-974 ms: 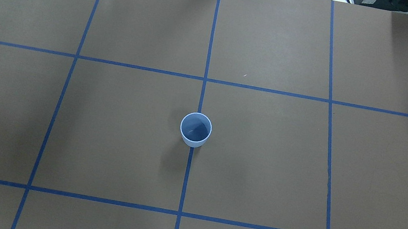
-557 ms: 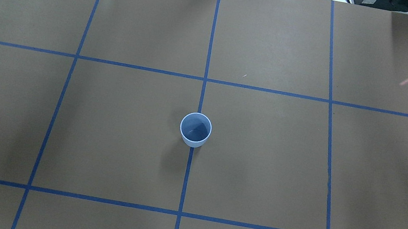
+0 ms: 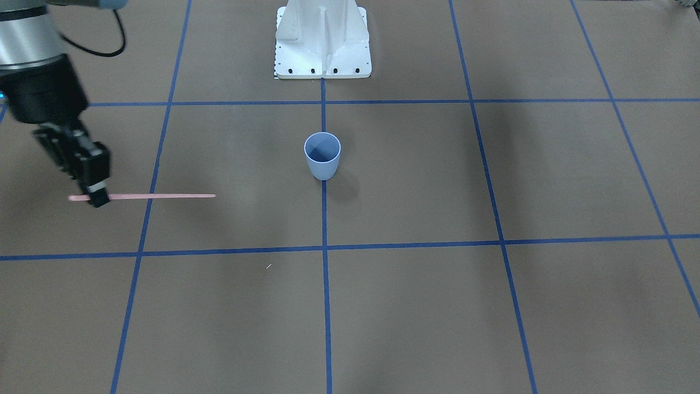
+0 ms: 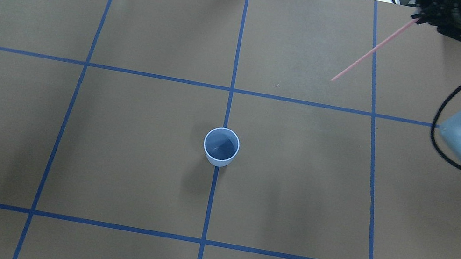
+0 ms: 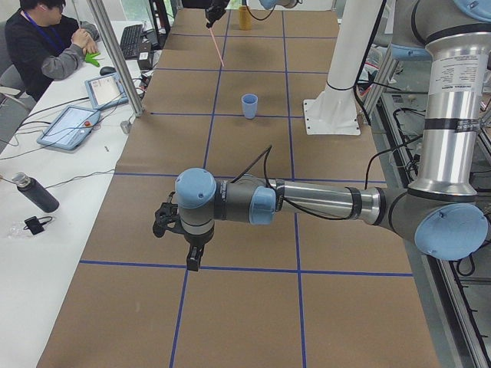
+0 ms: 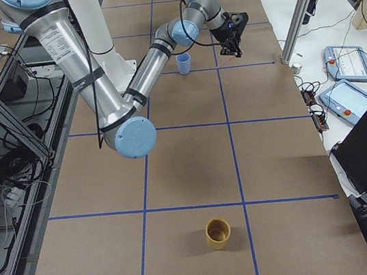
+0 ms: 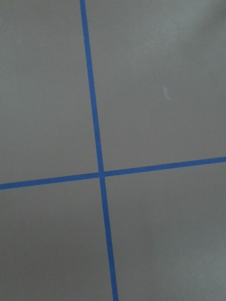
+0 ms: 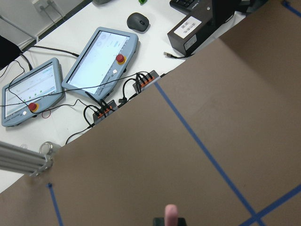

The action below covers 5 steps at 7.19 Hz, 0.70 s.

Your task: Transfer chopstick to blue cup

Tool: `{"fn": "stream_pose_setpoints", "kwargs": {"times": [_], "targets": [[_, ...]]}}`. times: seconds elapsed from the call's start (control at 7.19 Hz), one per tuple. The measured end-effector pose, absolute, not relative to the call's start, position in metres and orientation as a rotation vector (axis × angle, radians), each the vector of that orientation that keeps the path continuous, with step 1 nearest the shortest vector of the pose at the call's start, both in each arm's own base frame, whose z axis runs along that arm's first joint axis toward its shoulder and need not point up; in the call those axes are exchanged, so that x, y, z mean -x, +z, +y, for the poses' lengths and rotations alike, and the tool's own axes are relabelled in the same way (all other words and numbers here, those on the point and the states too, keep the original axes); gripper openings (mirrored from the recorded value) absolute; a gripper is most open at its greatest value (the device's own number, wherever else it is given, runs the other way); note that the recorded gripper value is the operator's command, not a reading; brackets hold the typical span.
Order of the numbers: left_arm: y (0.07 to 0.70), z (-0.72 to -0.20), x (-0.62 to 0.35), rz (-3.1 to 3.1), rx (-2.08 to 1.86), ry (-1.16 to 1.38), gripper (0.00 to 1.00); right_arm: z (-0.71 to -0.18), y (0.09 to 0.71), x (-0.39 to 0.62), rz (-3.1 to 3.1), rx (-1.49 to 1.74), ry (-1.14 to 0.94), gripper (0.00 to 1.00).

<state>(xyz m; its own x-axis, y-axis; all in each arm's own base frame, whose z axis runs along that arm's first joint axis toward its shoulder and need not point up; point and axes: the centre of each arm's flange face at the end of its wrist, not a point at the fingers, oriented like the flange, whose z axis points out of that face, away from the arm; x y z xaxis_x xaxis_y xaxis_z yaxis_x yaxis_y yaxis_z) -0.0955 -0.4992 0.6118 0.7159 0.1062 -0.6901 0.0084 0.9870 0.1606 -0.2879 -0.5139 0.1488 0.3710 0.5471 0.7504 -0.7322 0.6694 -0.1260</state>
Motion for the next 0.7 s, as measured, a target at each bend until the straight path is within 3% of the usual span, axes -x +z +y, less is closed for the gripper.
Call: {"fn": "stream_pose_setpoints", "kwargs": {"times": [0.28,0.7], "targets": [[0.614,-0.498,0.095,0.772,-0.152,0.052,0.98,-0.468,0.103,0.359,-0.759,-0.236,0.838,0.00],[0.617,-0.498,0.095,0.773,-0.147,0.051,0.98,-0.423,0.095,0.416,-0.688,-0.243,0.817,0.00]]}}
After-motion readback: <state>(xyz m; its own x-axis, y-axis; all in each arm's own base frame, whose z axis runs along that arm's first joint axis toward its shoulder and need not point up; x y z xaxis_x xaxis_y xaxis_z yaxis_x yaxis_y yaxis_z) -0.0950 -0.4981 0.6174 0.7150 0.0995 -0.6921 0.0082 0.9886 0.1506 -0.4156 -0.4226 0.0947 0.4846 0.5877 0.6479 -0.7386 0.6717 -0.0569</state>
